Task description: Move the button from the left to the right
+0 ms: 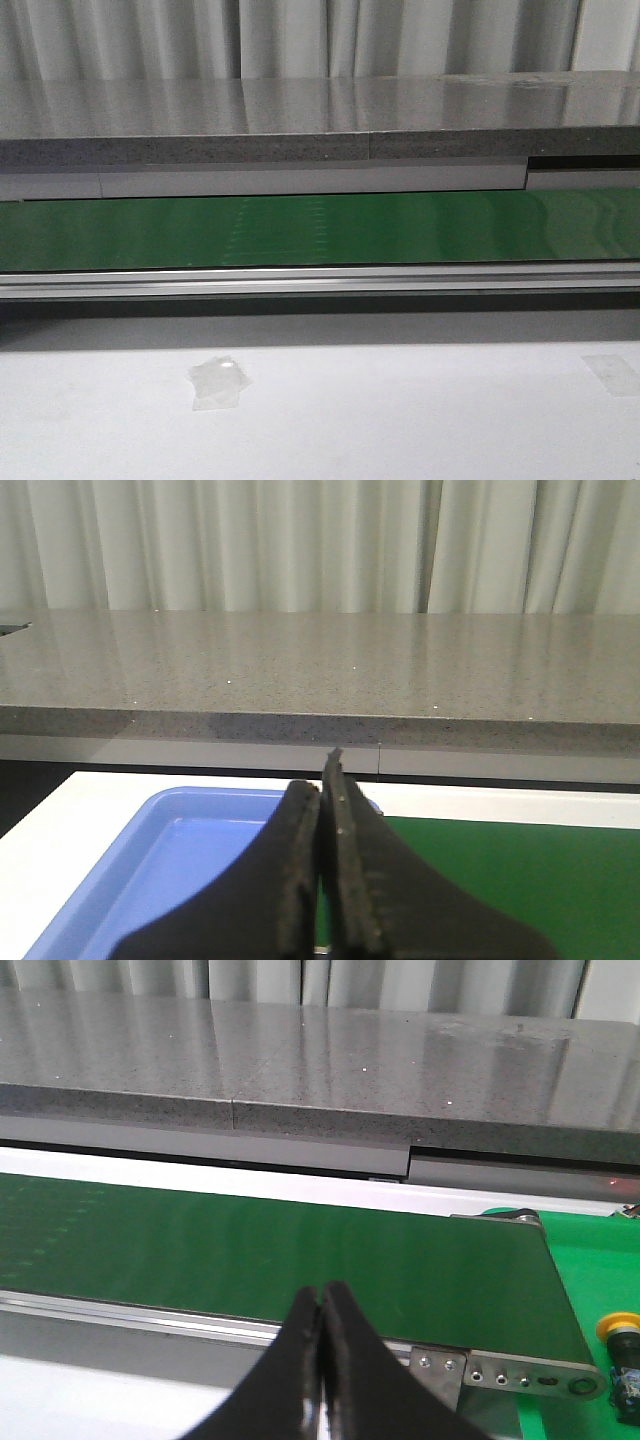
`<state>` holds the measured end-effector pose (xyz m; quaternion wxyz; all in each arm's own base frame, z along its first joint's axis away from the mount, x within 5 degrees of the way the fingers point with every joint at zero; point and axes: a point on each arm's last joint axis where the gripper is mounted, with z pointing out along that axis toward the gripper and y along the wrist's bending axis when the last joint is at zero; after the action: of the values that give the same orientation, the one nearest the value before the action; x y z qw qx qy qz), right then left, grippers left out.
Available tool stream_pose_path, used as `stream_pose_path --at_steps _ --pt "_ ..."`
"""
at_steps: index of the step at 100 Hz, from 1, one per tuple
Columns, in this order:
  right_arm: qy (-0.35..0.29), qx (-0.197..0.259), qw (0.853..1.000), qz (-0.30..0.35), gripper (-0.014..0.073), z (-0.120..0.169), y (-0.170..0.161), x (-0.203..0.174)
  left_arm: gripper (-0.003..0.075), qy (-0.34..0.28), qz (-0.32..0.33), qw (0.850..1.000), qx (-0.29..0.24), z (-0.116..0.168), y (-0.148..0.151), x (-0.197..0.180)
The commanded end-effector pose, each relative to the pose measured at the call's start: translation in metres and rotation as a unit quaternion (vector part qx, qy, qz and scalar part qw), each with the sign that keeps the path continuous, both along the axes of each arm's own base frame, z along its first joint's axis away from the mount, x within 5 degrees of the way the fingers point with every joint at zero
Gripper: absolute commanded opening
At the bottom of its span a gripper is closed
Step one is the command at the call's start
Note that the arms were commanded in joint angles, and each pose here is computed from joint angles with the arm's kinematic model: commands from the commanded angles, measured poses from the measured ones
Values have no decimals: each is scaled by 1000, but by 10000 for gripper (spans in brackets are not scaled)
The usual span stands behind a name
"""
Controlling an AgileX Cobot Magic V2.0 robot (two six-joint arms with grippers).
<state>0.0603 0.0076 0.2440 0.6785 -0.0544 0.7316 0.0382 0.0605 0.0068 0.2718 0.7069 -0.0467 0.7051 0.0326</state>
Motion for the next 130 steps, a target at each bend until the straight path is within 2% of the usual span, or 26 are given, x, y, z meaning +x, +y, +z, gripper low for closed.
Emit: stream_pose_path --at_steps 1,18,42,130 --pt "-62 14 998 2 -65 5 0 -2 -20 -49 -3 999 0 18 0 0" --pt "-61 25 998 3 -65 -19 0 -7 -20 -49 -3 999 0 18 0 0" --pt "-77 29 997 4 -65 -35 0 -6 -20 -49 -3 999 0 18 0 0" --pt "-82 30 996 4 -65 -34 0 -7 -20 -49 -3 999 0 18 0 0"
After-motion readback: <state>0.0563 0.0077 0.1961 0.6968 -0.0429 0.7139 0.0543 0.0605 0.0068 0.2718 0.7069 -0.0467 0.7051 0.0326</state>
